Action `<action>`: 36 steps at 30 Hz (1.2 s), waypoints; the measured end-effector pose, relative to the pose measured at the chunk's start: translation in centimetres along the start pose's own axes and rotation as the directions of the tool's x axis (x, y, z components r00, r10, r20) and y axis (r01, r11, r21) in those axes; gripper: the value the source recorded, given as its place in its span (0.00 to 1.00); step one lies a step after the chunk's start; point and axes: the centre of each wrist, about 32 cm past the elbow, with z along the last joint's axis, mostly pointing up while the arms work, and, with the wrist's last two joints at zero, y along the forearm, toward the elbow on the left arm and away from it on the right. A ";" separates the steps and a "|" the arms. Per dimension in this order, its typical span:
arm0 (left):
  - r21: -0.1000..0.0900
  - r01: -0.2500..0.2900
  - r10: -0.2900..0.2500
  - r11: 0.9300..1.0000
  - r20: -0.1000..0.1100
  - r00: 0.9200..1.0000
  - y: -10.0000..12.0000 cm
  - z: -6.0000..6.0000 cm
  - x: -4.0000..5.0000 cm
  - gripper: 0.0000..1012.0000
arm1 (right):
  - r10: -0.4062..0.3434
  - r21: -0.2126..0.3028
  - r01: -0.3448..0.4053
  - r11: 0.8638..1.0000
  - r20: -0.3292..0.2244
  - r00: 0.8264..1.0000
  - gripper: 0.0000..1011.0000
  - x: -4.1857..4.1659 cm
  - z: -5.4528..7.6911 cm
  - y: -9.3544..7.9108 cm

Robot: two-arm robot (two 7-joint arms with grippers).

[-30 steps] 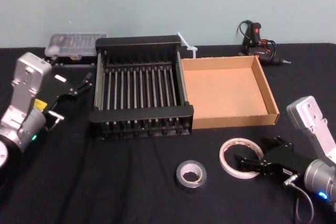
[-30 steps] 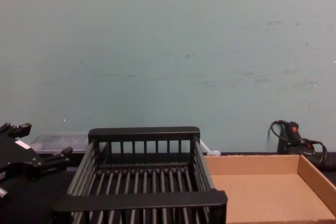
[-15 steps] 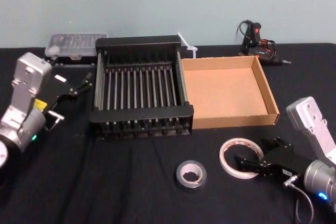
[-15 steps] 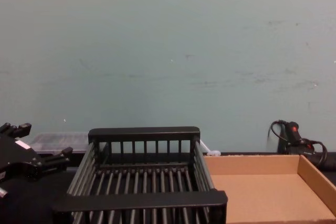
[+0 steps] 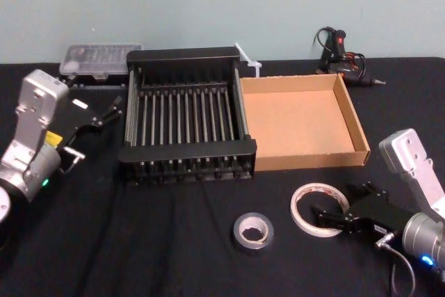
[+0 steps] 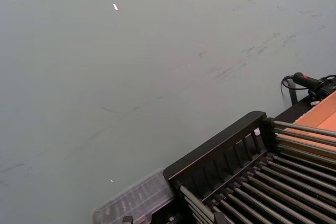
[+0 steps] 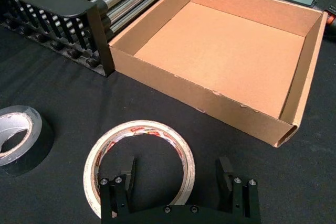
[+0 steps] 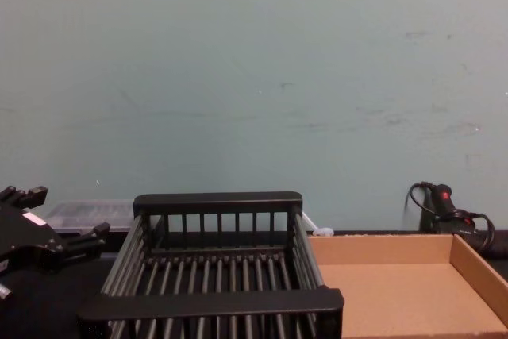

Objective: Pick up the white tape and place it into the black box , Pick up the silver tape and place it into the brown box.

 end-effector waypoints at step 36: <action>0.000 0.000 0.000 1.000 0.000 1.000 0.0 0.0 0.00 0.99 | 0.000 0.001 0.000 1.000 0.000 1.000 0.81 -0.01 0.0 0.0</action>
